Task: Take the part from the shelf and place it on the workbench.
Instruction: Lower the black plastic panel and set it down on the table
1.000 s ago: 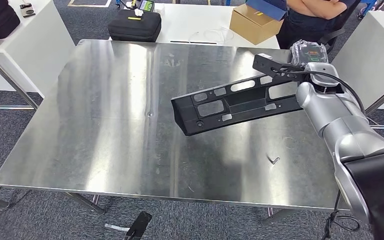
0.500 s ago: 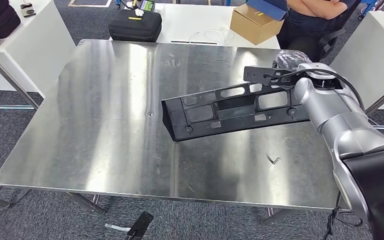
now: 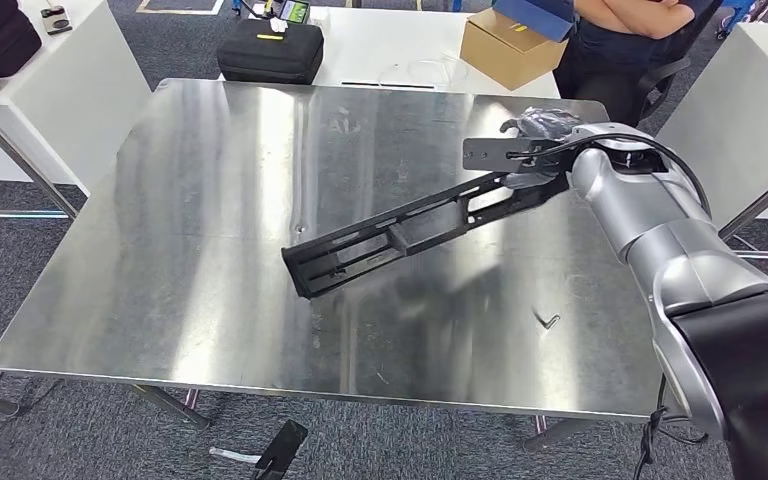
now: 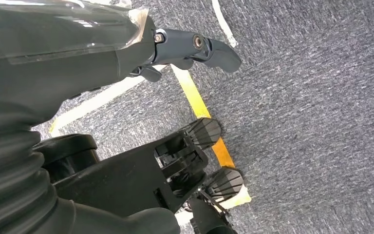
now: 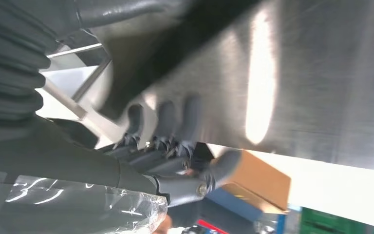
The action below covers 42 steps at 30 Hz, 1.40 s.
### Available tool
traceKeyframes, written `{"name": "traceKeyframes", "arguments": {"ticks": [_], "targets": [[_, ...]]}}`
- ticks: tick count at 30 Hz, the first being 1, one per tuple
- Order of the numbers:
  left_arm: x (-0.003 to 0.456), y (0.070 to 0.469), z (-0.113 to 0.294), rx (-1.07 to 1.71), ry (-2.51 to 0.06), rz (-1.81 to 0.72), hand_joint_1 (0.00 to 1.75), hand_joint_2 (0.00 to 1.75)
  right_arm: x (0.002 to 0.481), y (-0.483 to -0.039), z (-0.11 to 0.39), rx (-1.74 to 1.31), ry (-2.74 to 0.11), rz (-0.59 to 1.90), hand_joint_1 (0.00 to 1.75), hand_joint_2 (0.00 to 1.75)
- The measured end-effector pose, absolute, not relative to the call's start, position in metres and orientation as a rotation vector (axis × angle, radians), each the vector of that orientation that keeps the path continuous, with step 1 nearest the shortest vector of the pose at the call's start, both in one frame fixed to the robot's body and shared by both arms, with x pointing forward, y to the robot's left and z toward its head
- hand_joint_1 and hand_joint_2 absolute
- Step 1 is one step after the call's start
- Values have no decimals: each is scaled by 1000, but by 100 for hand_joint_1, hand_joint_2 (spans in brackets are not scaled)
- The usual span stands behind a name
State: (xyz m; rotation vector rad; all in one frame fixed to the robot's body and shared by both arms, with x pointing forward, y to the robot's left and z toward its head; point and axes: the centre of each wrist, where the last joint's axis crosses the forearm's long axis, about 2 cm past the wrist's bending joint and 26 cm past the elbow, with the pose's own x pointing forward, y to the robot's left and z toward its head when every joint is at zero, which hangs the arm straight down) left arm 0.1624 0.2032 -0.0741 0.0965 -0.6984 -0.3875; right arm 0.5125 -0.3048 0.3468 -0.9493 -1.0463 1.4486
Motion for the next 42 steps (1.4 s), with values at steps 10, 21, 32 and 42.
{"name": "traceKeyframes", "arguments": {"ticks": [10,21,32,42], "targets": [[163,203,-74,96,-700,-387,0,175,513,-281,351,-935,-1046,1524,0,0],[162,203,-74,90,-695,-388,0,175,512,-273,348,-967,-959,1618,0,0],[161,203,-74,74,-685,-393,0,0,512,-273,348,-1015,-844,1722,0,0],[151,204,-78,108,-718,-355,0,0,513,-302,359,-1422,-1105,1427,0,0]]}}
